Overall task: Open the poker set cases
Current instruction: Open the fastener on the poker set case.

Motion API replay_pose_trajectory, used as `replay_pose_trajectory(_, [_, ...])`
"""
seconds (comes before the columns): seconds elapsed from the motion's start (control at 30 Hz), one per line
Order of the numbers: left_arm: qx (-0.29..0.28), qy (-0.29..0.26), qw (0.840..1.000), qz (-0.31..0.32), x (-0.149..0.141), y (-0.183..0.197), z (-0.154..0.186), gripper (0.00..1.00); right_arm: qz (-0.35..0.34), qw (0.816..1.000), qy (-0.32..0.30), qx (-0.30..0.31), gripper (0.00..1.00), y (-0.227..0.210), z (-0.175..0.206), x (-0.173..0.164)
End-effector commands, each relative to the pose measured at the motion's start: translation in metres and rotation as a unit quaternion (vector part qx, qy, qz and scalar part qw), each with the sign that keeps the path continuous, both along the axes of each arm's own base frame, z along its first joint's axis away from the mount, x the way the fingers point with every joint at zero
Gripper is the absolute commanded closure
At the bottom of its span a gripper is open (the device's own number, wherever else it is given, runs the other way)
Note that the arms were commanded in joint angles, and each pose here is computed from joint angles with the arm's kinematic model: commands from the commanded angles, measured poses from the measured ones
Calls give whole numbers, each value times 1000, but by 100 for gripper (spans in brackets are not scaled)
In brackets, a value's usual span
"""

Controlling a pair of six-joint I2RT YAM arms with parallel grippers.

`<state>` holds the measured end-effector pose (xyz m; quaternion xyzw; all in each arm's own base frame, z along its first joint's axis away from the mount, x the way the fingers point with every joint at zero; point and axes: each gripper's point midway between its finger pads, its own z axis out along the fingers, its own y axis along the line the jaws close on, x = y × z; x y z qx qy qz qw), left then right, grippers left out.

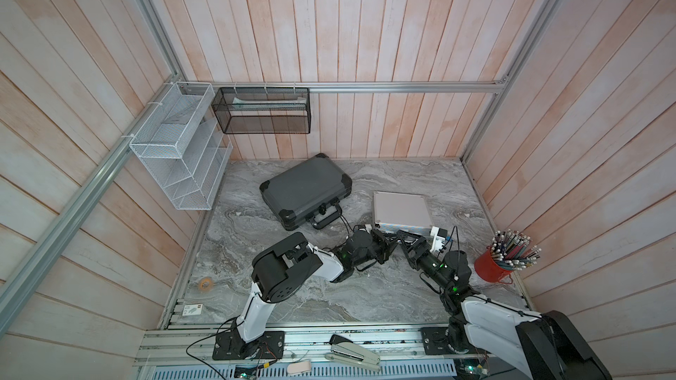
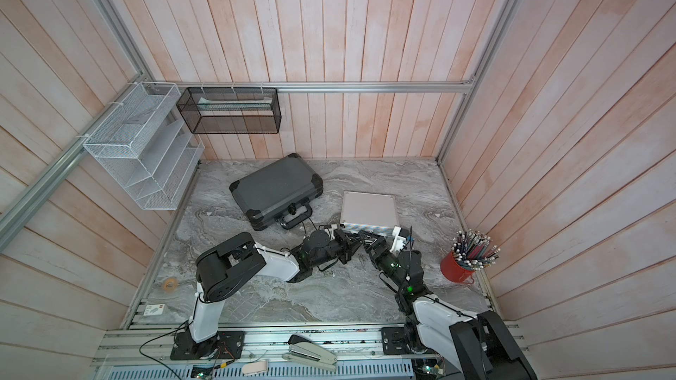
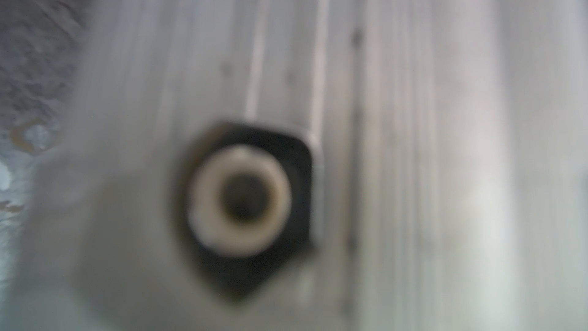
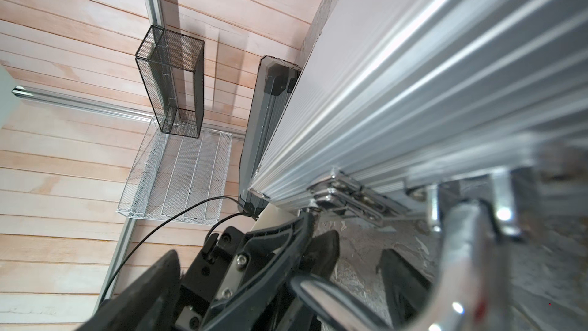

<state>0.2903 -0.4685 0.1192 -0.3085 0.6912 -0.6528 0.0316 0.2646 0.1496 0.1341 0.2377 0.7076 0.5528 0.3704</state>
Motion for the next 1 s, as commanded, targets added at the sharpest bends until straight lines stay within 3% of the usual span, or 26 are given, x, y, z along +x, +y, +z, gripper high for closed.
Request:
replay_pose_trajectory(0.0, [-93, -57, 994, -7, 5, -13, 67, 100, 6, 1000, 9, 3, 2, -1, -6, -7])
replay_pose_trajectory(0.33, [-86, -59, 995, 0, 6, -11, 63, 100, 2, 1000, -6, 16, 2, -5, 5, -10])
replay_pose_trajectory(0.97, [-96, -63, 993, 2, 8, -12, 72, 100, -4, 999, 43, -21, 1, -9, -24, -7])
